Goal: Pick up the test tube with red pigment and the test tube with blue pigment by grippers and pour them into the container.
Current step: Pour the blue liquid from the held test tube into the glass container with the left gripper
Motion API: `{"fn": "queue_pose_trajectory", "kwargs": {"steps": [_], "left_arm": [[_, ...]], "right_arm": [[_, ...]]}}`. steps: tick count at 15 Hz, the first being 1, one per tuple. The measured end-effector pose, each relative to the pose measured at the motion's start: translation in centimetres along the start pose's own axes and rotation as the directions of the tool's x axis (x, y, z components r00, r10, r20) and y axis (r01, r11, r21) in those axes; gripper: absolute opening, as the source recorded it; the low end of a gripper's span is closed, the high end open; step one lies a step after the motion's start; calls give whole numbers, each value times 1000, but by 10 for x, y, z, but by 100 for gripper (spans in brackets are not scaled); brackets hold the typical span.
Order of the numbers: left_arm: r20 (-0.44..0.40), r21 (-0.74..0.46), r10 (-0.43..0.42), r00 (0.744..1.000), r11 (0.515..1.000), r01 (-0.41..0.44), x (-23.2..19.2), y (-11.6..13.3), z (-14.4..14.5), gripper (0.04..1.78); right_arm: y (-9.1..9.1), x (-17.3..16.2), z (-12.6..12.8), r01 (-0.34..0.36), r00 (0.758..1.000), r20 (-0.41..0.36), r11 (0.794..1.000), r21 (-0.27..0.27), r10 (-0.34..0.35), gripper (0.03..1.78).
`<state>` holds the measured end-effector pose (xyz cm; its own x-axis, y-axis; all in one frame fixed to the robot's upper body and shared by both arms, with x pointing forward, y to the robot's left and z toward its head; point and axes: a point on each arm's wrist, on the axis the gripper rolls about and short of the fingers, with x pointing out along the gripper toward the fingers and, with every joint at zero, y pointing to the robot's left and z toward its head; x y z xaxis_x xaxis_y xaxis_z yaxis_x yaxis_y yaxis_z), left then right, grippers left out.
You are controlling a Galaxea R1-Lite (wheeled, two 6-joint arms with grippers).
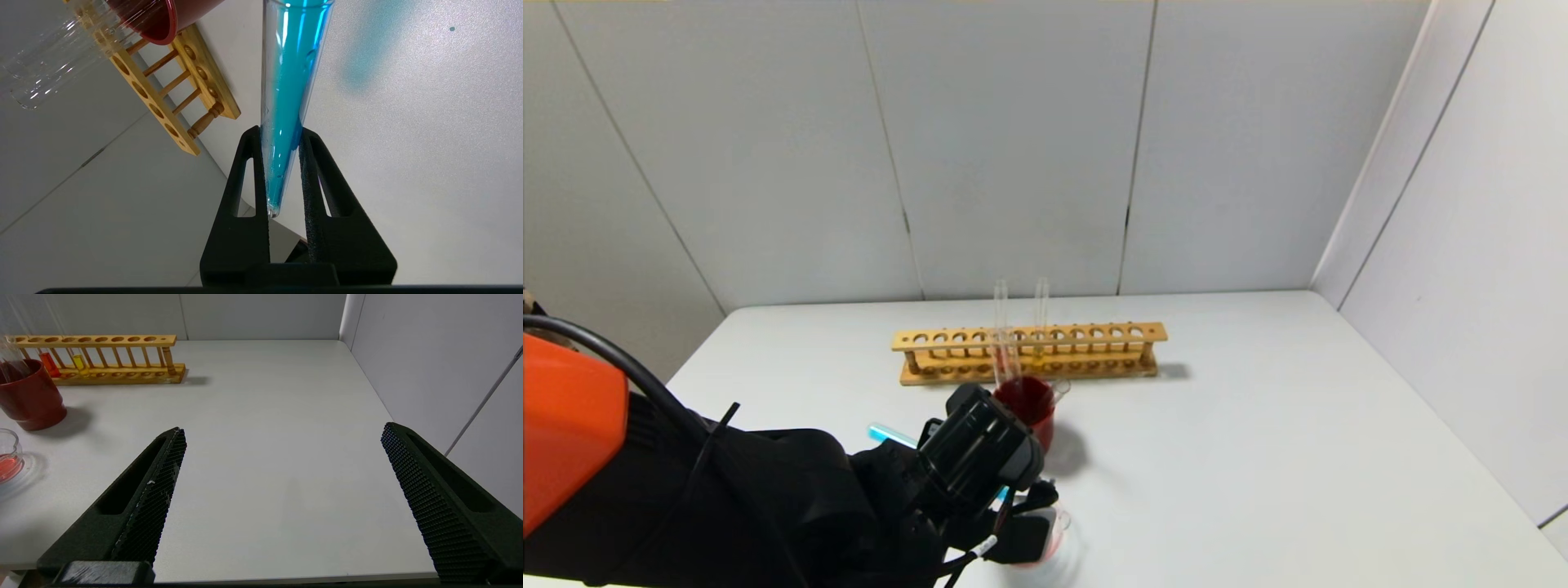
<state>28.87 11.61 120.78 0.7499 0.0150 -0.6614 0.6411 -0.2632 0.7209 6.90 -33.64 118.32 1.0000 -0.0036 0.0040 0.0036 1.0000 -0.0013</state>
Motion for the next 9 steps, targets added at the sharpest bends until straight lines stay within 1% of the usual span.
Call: {"fn": "queue_pose_trajectory", "kwargs": {"steps": [9], "left_arm": [[-1, 21, -1, 1000, 1000, 1, 3, 1, 2, 30]], "right_arm": [[0, 0, 0, 0, 1000, 0, 1000, 0, 0, 174]]}}
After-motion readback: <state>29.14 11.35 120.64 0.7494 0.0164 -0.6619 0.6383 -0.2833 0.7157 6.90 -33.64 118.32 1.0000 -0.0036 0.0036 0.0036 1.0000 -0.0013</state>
